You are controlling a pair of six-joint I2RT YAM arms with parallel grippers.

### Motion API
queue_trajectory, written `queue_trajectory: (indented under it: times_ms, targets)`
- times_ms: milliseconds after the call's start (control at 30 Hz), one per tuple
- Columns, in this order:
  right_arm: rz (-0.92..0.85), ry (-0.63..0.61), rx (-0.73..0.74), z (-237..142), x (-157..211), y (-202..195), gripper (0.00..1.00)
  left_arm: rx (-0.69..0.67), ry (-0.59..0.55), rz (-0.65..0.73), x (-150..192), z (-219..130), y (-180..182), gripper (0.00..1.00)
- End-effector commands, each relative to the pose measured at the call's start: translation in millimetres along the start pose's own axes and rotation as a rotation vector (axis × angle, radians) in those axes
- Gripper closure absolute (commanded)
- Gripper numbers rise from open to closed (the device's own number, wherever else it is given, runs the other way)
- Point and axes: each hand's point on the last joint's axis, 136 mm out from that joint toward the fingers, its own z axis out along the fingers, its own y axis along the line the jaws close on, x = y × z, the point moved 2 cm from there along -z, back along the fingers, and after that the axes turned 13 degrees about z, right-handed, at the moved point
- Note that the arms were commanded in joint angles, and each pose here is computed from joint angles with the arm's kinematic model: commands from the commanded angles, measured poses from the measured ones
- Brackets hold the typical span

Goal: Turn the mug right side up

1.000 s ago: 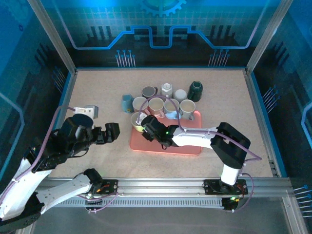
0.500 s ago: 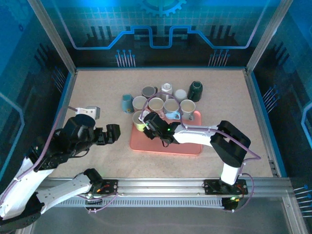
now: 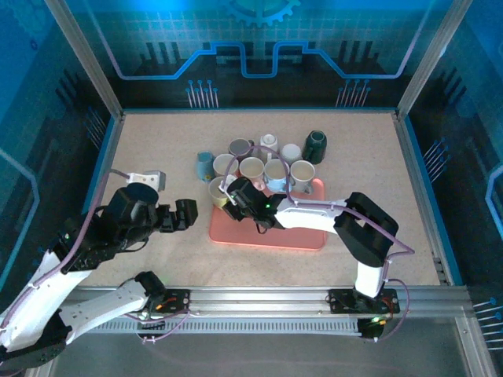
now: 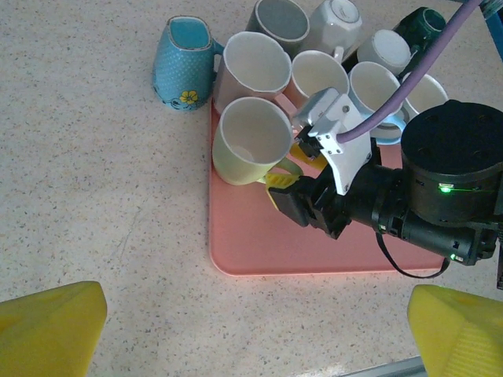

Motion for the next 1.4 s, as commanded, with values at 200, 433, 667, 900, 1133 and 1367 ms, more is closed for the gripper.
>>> queue_trajectory:
  times_ms: [200,433,667,900,1133,1367]
  targets:
    - [0.025,-0.122,-0.079,-69,-44,2,0.32,-0.052,-0.015,-0.007,-8,7,3,0.01]
    - [0.195,-0.109,-0.078,-150,-69,-29,0.33,-0.117,0.099,0.073,-26,39,-11,0.01]
    - [0.352,-0.073,-0.112,-213,-71,-55,0.35,-0.108,0.179,0.056,-59,87,-23,0.01]
    - [0.496,0.018,-0.058,-255,-52,-82,0.35,-0.24,0.249,-0.161,-87,145,21,0.01]
    - [0.505,0.031,-0.024,-280,-36,-93,0.35,-0.32,0.29,-0.249,-104,207,54,0.01]
    - [0.518,0.072,-0.01,-289,-21,-95,0.35,-0.315,0.313,-0.31,-106,261,78,0.01]
